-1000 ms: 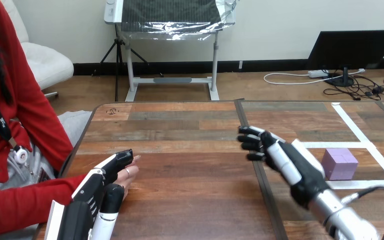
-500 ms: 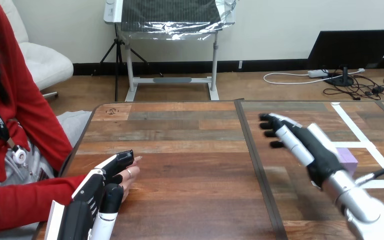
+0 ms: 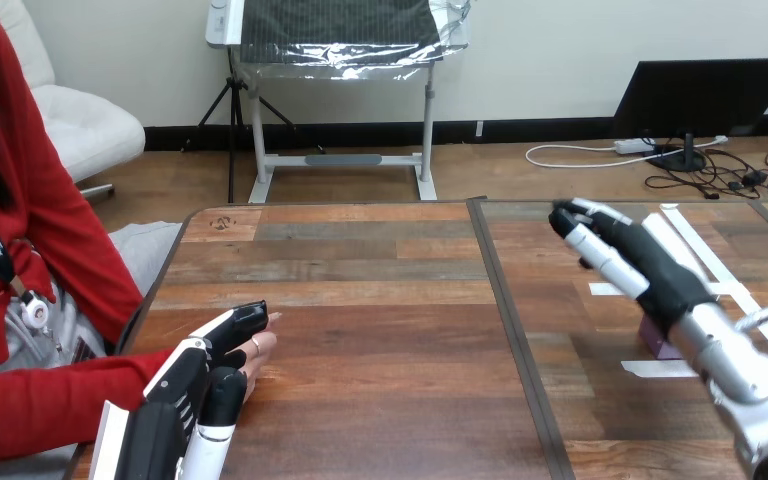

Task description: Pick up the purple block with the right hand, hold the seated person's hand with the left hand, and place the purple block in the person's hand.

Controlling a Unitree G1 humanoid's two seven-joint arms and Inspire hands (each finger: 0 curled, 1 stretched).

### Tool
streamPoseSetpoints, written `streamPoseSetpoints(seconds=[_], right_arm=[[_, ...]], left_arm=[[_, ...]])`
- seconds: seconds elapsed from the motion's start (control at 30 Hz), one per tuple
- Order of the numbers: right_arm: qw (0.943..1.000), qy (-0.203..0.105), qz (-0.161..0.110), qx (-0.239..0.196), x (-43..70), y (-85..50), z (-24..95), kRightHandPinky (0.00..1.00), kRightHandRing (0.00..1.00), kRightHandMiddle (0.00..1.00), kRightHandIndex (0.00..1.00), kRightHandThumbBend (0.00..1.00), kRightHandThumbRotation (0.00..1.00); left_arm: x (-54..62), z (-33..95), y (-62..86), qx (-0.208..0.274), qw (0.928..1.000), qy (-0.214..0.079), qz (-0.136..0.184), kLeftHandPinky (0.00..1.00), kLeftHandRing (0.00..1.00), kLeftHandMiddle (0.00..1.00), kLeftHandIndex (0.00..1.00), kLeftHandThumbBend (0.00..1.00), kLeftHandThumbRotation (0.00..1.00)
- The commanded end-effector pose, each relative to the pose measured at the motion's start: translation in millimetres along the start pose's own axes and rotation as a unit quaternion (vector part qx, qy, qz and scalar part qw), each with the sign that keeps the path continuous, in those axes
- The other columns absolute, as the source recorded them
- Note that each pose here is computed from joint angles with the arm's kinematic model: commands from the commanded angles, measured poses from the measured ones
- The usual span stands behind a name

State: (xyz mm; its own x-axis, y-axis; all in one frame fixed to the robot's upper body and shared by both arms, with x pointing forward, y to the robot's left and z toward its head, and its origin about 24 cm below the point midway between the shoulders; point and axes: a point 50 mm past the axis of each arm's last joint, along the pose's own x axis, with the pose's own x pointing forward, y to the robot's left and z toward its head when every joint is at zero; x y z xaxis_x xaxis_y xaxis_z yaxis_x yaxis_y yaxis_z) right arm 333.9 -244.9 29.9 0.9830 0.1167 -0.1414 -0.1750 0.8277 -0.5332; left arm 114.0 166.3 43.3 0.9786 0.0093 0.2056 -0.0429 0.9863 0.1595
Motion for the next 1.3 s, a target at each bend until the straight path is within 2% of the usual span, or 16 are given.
streamPoseSetpoints(seconds=[0.0, 0.23, 0.57, 0.87, 1.27], right_arm=[[0.9942, -0.064, -0.059, -0.063, 30.4, -43.3, 61.8, 0.8, 0.86, 0.89, 0.9, 0.76, 0.9], [0.9937, -0.044, -0.07, -0.076, 33.4, -49.9, 63.6, 0.78, 0.86, 0.89, 0.9, 0.77, 0.86], [0.9924, -0.016, -0.084, -0.089, 36.2, -57.7, 64.9, 0.79, 0.86, 0.89, 0.9, 0.76, 0.81], [0.9903, 0.01, -0.089, -0.106, 37.6, -62.6, 64.6, 0.8, 0.87, 0.9, 0.91, 0.74, 0.74], [0.9876, 0.038, -0.086, -0.125, 37.8, -65.3, 61.1, 0.78, 0.87, 0.9, 0.91, 0.78, 0.7]], left_arm=[[20.0, 9.4, -2.3, -0.016, 0.9979, -0.061, 0.018, 0.85, 0.86, 0.81, 0.77, 0.61, 1.0], [20.2, 9.3, -2.3, -0.027, 0.9975, -0.063, 0.016, 0.86, 0.86, 0.81, 0.77, 0.58, 1.0], [20.5, 9.5, -1.7, -0.019, 0.9976, -0.064, 0.019, 0.86, 0.86, 0.81, 0.76, 0.56, 0.99], [20.3, 9.4, -1.1, -0.019, 0.9977, -0.063, 0.02, 0.84, 0.85, 0.8, 0.76, 0.58, 0.99], [19.5, 9.3, -0.6, -0.023, 0.9976, -0.061, 0.022, 0.83, 0.85, 0.8, 0.75, 0.6, 0.98]])
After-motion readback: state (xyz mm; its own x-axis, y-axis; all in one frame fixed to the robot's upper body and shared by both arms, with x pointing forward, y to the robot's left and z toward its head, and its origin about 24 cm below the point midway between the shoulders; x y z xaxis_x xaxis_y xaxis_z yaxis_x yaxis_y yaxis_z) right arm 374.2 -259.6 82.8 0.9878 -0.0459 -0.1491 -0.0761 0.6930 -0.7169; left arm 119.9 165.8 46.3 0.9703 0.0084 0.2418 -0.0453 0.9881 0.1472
